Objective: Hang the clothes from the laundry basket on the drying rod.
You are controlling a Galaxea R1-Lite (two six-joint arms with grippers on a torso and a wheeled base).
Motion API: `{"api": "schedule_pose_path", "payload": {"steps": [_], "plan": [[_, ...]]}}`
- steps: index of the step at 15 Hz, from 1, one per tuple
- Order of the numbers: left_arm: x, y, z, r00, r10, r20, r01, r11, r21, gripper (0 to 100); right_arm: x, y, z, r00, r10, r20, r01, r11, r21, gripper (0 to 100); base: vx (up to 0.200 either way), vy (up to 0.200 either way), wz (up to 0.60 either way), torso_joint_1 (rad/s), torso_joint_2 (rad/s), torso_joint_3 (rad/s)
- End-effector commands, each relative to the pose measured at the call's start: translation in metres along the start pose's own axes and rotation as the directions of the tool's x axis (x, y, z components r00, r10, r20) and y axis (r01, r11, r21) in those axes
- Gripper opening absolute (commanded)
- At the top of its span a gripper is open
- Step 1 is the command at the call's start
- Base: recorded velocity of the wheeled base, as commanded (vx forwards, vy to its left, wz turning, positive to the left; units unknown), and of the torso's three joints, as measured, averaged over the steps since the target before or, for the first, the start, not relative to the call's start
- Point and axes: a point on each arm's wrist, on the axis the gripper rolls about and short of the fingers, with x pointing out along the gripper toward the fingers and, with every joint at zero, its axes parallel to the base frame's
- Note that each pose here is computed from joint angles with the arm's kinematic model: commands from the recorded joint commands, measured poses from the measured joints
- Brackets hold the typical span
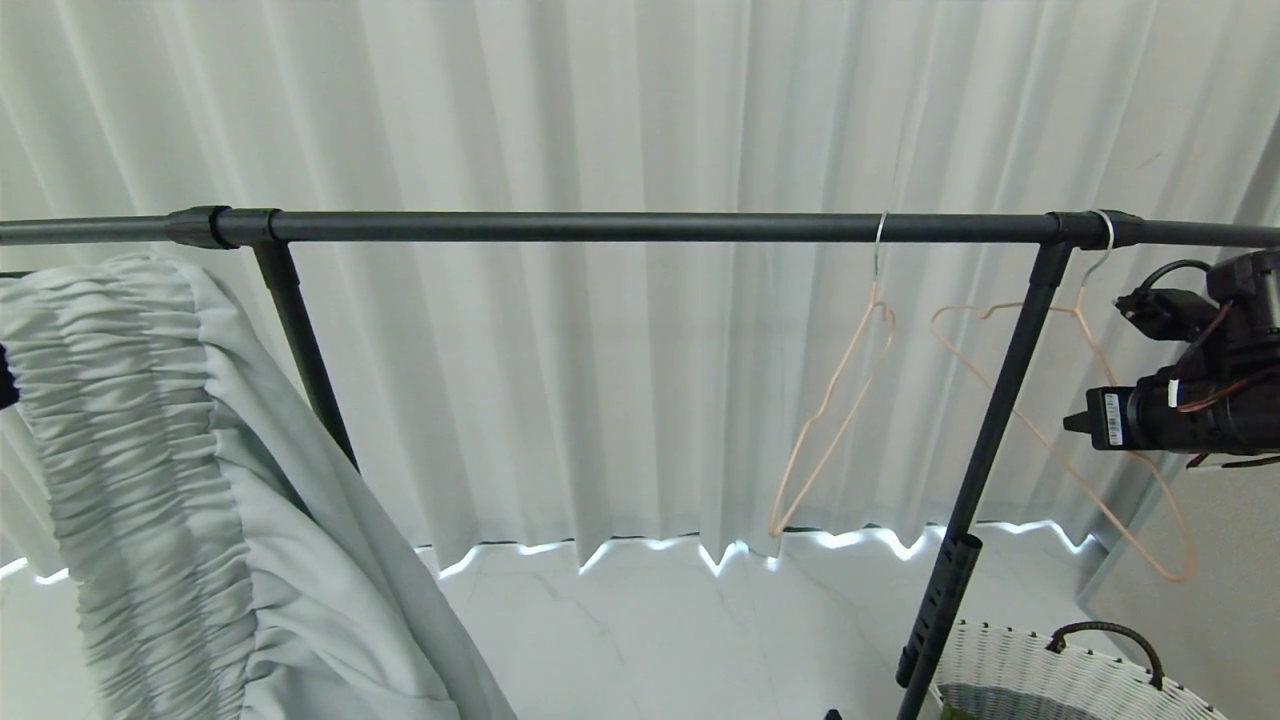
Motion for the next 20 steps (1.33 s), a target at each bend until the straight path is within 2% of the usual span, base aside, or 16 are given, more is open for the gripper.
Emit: {"api": "schedule_pose_path", "payload": {"steps": [1,5,13,19,20], "plan": [[0.000,0.000,0.000,1.000,0.001,0.000,-0.001,1.000,0.000,0,-0.001,0.000,0.000,1.000,-0.002,0.003,0.002,1.000,0.000,0,0.000,0.000,0.00,0.000,0.00,0.000],[0.000,0.000,0.000,1.000,0.001,0.000,-0.001,1.000,0.018,0,-0.004,0.000,0.002,1.000,-0.016,0.015,0.016,1.000,0.002,0,0.000,0.000,0.00,0.000,0.00,0.000],[0.001,-0.002,-0.007,1.000,-0.003,-0.016,0.004,0.999,0.032,0,-0.042,0.002,0.008,0.993,-0.016,0.114,0.007,0.997,0.082,0,0.000,0.000,0.00,0.000,0.00,0.000],[-0.001,0.000,-0.005,1.000,0.004,0.001,-0.004,0.999,0.039,0,-0.074,0.005,-0.005,0.987,-0.004,0.161,-0.007,0.998,0.069,0,0.000,0.000,0.00,0.000,0.00,0.000],[0.003,-0.001,-0.004,1.000,0.018,0.017,-0.019,0.997,0.075,0,-0.086,0.005,-0.014,0.986,-0.004,0.170,-0.008,0.998,0.069,0,0.000,0.000,0.00,0.000,0.00,0.000]]}}
